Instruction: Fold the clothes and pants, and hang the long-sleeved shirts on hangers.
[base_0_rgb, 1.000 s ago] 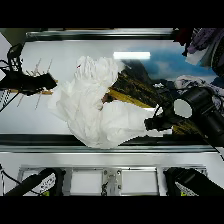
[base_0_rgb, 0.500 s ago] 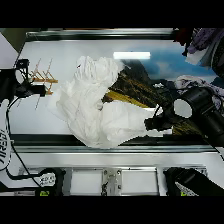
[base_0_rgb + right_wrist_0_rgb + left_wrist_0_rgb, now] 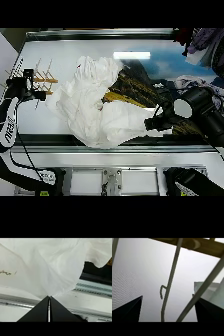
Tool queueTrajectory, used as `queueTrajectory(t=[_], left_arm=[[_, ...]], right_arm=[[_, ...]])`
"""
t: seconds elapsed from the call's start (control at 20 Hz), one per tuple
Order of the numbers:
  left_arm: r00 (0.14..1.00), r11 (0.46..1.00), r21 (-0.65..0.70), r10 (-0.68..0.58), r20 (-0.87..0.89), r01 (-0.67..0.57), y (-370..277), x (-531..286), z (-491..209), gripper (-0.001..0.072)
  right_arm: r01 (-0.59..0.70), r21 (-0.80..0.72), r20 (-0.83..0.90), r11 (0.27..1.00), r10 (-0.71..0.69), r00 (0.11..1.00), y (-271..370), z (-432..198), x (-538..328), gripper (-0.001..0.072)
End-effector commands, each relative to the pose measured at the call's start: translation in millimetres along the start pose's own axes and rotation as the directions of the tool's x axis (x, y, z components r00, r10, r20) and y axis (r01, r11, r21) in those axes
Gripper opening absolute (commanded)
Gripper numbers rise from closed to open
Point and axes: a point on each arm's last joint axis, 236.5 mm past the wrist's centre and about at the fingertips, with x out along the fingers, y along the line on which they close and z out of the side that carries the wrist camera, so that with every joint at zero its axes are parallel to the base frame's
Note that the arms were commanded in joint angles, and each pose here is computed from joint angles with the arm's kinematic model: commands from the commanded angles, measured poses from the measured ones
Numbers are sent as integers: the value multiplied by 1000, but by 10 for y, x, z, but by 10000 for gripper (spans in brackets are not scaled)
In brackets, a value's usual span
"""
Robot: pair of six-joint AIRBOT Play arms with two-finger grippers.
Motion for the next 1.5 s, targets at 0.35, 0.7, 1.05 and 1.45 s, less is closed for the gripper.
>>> queueTrajectory(t=[0.35, 0.7, 1.05, 1.45], left_arm=[[1000, 999, 43, -15, -11, 16, -128, 463, -34, 698], [1000, 1000, 25, -4, 3, 4, -54, 386, 146, 30], [1000, 1000, 21, 2, -23, -2, -19, 318, 97, 16], [997, 1000, 9, 18, 77, -19, 84, -499, 320, 16]], right_arm=[[0, 0, -1, 1000, 0, 1000, 1, -2, 2, 18], [0, 0, -1, 1000, 0, 1000, 1, -2, 2, 19], [0, 0, -1, 1000, 0, 1000, 0, -2, 2, 18], [0, 0, -1, 1000, 0, 1000, 0, -2, 2, 18]])
